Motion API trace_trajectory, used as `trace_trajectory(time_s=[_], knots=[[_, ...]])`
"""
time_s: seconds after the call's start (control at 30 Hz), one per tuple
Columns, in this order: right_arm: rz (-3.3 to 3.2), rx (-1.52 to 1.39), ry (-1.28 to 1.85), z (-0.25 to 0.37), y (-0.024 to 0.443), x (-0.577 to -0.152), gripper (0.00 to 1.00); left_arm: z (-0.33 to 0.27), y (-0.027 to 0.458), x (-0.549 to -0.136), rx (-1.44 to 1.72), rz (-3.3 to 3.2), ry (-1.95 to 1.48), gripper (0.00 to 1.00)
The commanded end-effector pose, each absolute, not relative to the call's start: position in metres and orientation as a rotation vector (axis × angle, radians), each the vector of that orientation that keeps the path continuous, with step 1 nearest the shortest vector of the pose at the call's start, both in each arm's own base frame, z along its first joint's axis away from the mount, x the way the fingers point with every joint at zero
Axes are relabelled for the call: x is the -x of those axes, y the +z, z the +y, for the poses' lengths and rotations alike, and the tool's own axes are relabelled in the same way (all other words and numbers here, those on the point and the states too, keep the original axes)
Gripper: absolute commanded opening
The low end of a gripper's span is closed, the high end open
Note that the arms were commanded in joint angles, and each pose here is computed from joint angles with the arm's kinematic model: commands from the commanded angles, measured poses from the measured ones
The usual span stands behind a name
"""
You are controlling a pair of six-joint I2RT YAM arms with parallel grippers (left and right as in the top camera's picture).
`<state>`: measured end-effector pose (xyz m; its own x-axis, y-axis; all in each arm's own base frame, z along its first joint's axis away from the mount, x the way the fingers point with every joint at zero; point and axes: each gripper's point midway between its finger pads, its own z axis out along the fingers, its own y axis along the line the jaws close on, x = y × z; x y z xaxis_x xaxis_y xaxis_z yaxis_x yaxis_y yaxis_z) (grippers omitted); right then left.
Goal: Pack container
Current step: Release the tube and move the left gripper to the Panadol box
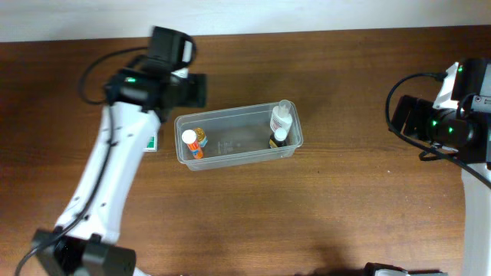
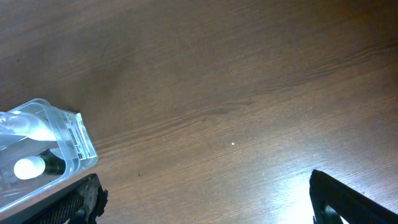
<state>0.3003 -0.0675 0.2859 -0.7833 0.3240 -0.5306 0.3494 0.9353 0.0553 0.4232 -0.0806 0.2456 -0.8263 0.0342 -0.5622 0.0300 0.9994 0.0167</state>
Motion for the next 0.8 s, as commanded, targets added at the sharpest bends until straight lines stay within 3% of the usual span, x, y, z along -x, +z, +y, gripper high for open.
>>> trace_trajectory(time_s=[0.0, 0.23, 0.6, 0.77], knots=[[2.515, -0.499, -0.058, -0.07, 0.292, -0.301, 0.98, -0.017, 0.251, -0.412, 0.298, 2.566, 0.02, 0.92], [2.515, -0.499, -0.058, -0.07, 0.292, -0.301, 0.98, 0.054, 0.202, -0.386, 0.594, 2.678, 0.003, 0.97], [2.515, -0.499, -0.058, -0.07, 0.292, -0.301, 0.98, 0.059, 0.105, -0.376, 0.656, 2.719, 0.01, 0.99], [2.515, -0.499, -0.058, -0.07, 0.292, -0.301, 0.98, 0.059, 0.101, -0.375, 1.134, 2.566, -0.075, 0.96]])
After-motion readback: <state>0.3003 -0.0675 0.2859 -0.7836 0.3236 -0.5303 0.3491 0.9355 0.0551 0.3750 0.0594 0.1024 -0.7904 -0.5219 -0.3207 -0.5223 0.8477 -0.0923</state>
